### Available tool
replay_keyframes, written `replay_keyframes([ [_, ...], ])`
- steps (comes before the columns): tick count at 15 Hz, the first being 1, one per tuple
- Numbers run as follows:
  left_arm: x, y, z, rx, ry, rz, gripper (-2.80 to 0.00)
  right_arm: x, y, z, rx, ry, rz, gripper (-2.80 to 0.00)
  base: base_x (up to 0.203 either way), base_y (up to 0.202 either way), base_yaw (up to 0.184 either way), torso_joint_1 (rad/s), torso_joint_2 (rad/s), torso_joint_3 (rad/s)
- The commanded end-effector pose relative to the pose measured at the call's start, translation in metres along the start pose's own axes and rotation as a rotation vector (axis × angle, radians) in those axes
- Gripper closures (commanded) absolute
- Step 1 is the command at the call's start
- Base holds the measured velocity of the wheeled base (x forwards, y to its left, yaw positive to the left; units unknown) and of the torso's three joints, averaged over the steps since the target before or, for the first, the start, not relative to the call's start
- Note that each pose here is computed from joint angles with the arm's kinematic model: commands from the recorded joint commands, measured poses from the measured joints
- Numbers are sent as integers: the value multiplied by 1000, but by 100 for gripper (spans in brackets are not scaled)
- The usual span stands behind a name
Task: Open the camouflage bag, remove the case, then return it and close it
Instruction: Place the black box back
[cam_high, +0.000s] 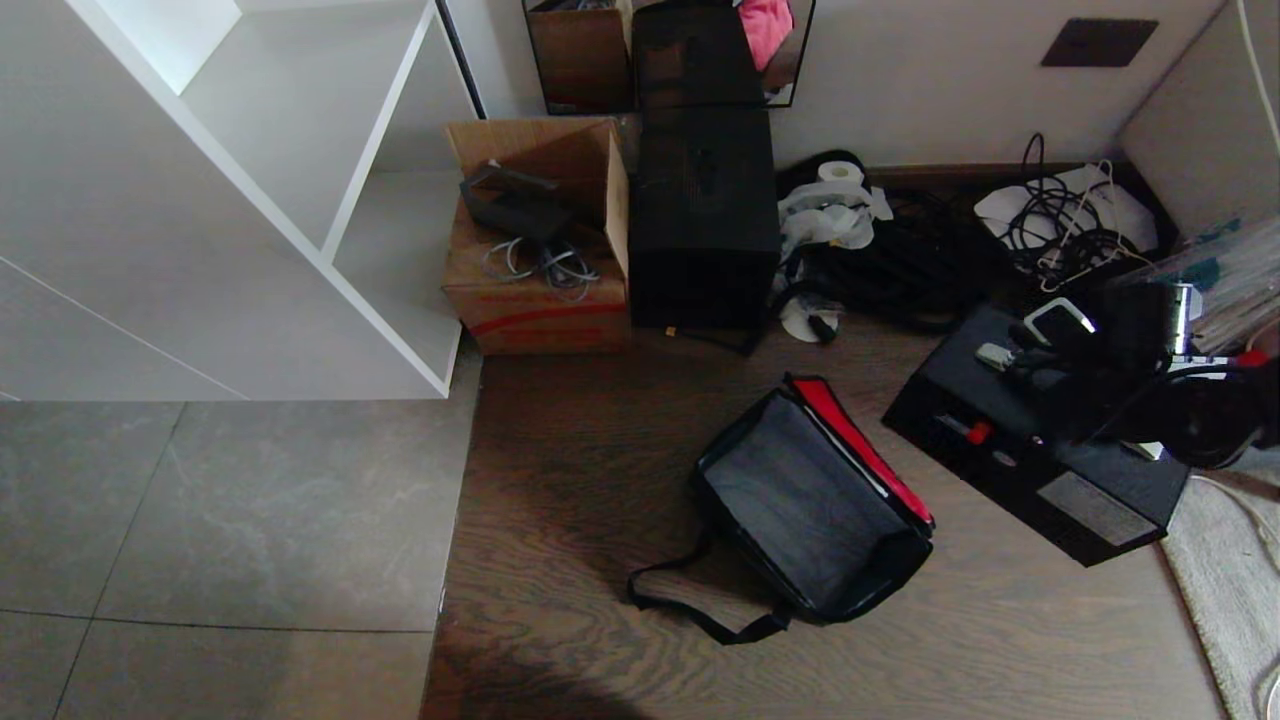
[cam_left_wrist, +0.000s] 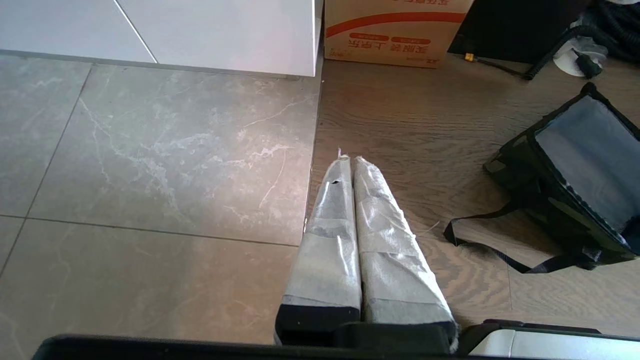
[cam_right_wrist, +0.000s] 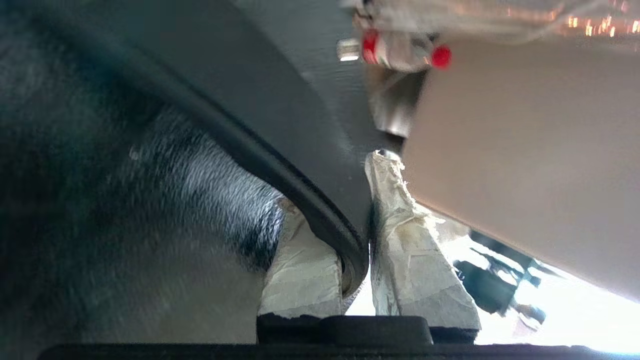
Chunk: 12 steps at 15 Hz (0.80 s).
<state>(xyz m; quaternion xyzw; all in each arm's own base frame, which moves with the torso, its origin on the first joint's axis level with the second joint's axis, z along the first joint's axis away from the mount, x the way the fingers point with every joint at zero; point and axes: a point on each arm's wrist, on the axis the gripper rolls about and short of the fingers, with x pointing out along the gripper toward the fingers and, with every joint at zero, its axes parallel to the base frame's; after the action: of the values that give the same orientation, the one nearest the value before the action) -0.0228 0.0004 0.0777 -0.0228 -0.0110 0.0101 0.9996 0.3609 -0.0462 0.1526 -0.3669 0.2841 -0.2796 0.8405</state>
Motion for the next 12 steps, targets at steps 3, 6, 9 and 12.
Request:
replay_keyframes([
  [3, 1, 0, -3, 0, 9, 1, 0, -38, 19, 18, 26, -90, 61, 0, 0, 0, 0, 0, 0, 0],
  [6, 1, 0, -3, 0, 10, 1, 0, -61, 38, 29, 54, -121, 92, 0, 0, 0, 0, 0, 0, 0],
  [9, 1, 0, -3, 0, 9, 1, 0, -79, 53, 39, 75, -164, 138, 0, 0, 0, 0, 0, 0, 0],
  [12, 1, 0, -3, 0, 10, 1, 0, -91, 74, 44, 76, -176, 196, 0, 0, 0, 0, 0, 0, 0],
])
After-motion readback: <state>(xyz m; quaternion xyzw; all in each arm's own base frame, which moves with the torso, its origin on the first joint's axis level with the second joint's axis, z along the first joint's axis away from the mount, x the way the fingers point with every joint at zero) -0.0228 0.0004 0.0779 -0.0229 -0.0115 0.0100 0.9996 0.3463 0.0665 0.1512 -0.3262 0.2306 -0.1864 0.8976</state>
